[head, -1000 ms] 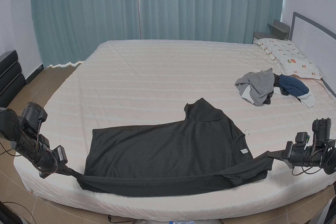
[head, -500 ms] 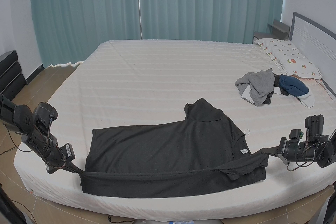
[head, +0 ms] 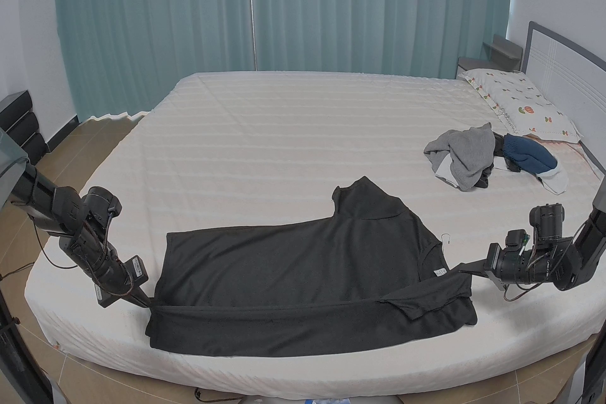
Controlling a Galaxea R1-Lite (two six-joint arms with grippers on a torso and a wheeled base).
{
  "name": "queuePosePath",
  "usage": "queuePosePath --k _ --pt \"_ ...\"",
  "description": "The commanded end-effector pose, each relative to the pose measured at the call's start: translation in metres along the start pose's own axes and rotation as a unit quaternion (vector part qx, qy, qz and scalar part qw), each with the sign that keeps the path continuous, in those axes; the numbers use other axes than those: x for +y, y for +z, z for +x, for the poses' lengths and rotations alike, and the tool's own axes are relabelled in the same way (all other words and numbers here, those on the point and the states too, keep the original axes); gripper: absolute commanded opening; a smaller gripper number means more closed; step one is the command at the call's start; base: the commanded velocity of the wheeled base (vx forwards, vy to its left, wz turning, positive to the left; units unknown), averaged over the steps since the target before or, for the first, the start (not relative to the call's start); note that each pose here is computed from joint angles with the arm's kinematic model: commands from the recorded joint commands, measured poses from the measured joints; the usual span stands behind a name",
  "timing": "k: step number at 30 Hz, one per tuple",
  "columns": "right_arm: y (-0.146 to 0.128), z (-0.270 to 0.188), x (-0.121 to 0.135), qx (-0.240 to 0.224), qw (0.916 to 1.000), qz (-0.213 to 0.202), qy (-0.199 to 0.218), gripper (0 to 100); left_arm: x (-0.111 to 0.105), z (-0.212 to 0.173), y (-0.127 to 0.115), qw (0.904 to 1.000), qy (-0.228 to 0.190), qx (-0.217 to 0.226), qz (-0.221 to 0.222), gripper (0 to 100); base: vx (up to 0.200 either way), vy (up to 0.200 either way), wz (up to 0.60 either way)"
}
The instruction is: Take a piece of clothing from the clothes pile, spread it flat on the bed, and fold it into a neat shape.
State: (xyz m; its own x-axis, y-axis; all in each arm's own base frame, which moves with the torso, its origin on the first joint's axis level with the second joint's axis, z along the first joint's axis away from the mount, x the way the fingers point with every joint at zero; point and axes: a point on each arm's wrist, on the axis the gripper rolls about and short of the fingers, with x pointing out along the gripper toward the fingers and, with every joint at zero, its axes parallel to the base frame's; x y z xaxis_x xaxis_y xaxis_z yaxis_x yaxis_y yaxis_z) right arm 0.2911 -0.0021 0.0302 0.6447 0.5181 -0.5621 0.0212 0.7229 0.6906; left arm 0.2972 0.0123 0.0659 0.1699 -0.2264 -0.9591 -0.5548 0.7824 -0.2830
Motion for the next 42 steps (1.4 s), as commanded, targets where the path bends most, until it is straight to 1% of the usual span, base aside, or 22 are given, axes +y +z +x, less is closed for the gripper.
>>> queuePosePath --k 1,7,15,19,20,27,30,31,33,34,35,36,37,38,41,42 --pt "0.000 0.017 -0.007 0.016 0.9999 0.003 -0.003 0 -0.002 0.013 0.009 0.9999 0.007 0.010 -0.006 0 0.000 0.000 0.00" --pt "0.004 0.030 -0.010 0.015 0.9998 0.000 -0.010 0 -0.004 0.021 0.017 0.9998 0.012 0.012 -0.011 0 0.000 0.000 0.00" --pt "0.007 0.035 -0.012 0.013 0.9998 0.001 -0.012 0 -0.007 0.025 0.023 0.9998 0.010 0.009 -0.013 0 0.000 0.000 0.00" --pt "0.006 0.037 -0.013 0.015 0.9998 0.001 -0.012 0 -0.009 0.028 0.026 0.9997 0.010 0.008 -0.023 0 0.000 0.000 0.00" --pt "0.006 0.038 -0.013 0.016 0.9998 0.002 -0.012 100 -0.010 0.028 0.027 0.9996 0.010 0.009 -0.023 100 0.000 0.000 0.00" --pt "0.008 0.035 -0.011 0.009 0.9999 0.008 -0.009 100 -0.009 0.028 0.028 0.9996 0.010 0.008 -0.025 100 0.000 0.000 0.00" --pt "0.011 0.021 0.001 -0.008 0.9997 0.023 0.000 100 -0.009 0.025 0.028 0.9996 0.006 0.005 -0.028 100 0.000 0.000 0.00" --pt "0.011 0.021 0.001 -0.008 0.9997 0.023 0.000 100 -0.009 0.025 0.028 0.9996 0.006 0.005 -0.028 100 0.000 0.000 0.00" --pt "0.008 0.008 0.013 -0.017 0.9992 0.037 0.001 100 -0.006 0.019 0.030 0.9994 -0.001 -0.001 -0.034 100 0.000 0.000 0.00" --pt "0.008 0.008 0.013 -0.017 0.9992 0.037 0.001 100 -0.006 0.019 0.030 0.9994 -0.001 -0.001 -0.034 100 0.000 0.000 0.00" --pt "-0.002 0.002 0.028 -0.017 0.9985 0.052 0.003 100 -0.003 0.010 0.029 0.9990 -0.016 -0.006 -0.042 100 0.000 0.000 0.00" --pt "-0.003 0.002 0.028 -0.016 0.9984 0.054 0.002 100 -0.003 0.009 0.029 0.9989 -0.017 -0.005 -0.043 100 0.000 0.000 0.00" --pt "-0.013 0.002 0.038 -0.016 0.9971 0.075 -0.005 100 0.000 0.000 0.029 0.9976 -0.045 -0.001 -0.052 100 0.000 0.000 0.00" --pt "-0.019 0.004 0.042 -0.014 0.9963 0.084 -0.013 100 0.001 -0.004 0.028 0.9967 -0.059 0.003 -0.055 100 0.000 0.000 0.00" --pt "-0.033 0.014 0.051 -0.015 0.9942 0.099 -0.041 100 0.005 -0.007 0.023 0.9948 -0.075 0.015 -0.067 100 0.000 0.000 0.00" --pt "-0.034 0.015 0.051 -0.014 0.9940 0.100 -0.043 100 0.005 -0.007 0.023 0.9948 -0.075 0.016 -0.067 100 0.000 0.000 0.00"
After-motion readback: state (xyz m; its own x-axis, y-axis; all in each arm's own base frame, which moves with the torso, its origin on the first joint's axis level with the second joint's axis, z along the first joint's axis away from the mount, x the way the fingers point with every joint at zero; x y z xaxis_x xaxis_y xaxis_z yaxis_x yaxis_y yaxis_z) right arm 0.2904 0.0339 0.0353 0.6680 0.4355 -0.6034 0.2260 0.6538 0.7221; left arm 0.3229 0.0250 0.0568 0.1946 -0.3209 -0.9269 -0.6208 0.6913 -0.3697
